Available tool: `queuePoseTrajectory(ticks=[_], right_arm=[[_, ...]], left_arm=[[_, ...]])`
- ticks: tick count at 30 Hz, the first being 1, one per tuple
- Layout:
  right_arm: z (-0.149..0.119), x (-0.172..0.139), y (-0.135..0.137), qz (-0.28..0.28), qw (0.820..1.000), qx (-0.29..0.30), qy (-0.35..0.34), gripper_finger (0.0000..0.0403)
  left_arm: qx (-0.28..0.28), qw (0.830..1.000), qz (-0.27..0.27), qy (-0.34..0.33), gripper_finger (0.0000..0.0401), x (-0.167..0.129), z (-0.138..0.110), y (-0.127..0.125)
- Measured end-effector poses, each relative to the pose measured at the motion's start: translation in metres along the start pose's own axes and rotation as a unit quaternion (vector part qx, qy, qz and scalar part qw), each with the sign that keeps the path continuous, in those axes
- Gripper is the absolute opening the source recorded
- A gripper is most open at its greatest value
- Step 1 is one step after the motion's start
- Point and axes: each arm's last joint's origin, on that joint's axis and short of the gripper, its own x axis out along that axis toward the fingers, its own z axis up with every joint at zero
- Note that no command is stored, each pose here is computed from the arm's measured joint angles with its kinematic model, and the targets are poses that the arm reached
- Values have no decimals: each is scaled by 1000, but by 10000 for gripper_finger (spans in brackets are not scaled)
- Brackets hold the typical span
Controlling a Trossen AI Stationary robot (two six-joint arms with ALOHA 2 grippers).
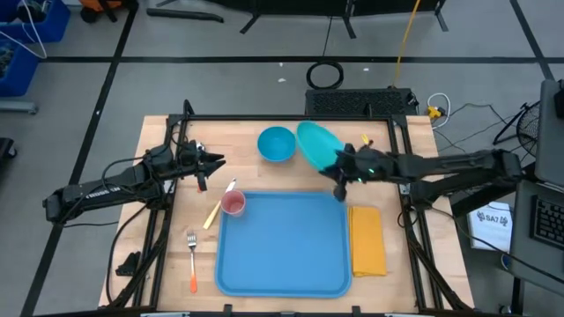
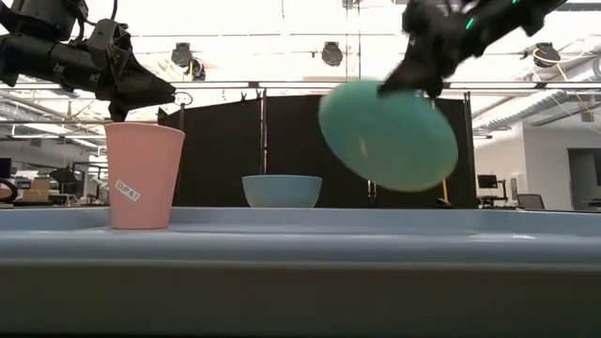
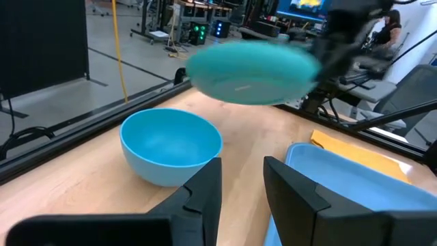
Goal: Set up tray
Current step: Put the green plate on the blue serving tray to the bottom right of the pink cup
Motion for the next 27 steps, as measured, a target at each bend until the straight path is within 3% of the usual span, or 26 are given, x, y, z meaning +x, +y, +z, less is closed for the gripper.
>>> queuePoseTrajectory(ticks=[6,13,20,27], right_arm=[[-5,-16,60,127,991,-15,-33,0],[-44,7,123,184,983,-2,16,0],[-56,23,183,237,970,-5,55,0],[-72,56,210,281,952,-12,118,0]], left_arm=[[-2,1000,0,-2,113,0,0,0],[-18,1000,-3,-12,113,0,2,-1],[-22,1000,-5,-14,113,0,3,-1],[-25,1000,-5,-14,113,0,3,-1]])
